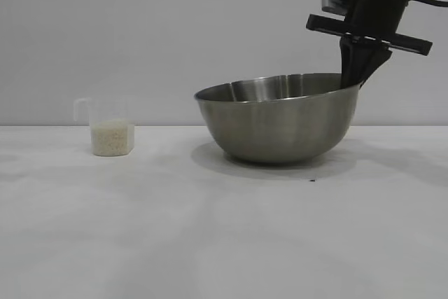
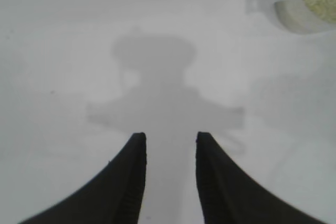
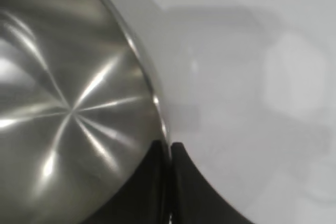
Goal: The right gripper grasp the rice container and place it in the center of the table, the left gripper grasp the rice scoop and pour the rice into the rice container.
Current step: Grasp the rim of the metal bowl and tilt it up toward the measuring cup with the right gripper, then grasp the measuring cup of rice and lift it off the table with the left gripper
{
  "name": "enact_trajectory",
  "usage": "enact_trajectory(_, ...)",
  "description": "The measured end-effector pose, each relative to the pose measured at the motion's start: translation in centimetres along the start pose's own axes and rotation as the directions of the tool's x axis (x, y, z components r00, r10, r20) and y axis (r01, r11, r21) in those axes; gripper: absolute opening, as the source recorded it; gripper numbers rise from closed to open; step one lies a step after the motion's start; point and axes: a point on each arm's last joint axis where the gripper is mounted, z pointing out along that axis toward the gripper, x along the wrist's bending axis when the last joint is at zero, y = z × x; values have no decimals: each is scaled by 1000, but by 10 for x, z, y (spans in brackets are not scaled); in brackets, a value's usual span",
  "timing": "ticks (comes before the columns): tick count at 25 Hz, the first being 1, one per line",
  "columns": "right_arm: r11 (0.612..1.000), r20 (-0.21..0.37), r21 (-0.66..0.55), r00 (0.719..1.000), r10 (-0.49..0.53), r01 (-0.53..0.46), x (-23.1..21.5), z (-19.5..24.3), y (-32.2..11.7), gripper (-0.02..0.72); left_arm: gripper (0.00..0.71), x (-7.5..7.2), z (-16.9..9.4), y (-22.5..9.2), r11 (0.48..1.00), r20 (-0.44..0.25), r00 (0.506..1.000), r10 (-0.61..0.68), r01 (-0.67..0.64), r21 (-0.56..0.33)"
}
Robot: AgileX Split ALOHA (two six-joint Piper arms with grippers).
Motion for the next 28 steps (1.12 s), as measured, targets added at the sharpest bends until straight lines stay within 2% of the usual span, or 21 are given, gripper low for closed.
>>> enact_trajectory(5,999,3,-13,999,-35,35,7,-26,-5,0,233,0,0,0,1000,0,1000,0,0,-2)
enact_trajectory(8,999,-26,-5,999,-43,43,12,-38,-8,0,233,0,0,0,1000,1,1000,0,0,-2)
enact_trajectory(12,999,-75,13,996,-40,41,17,-39,-11,0,233,0,0,0,1000,1,1000,0,0,-2)
enact_trajectory(21,1000,-140,10,990,-24,26,23,-40,-10,0,233,-1,0,0,1000,14,1000,-10,10,0)
enact_trajectory(28,999,-159,19,987,-25,28,22,-29,-8,0,233,-1,0,0,1000,15,1000,-10,10,-2)
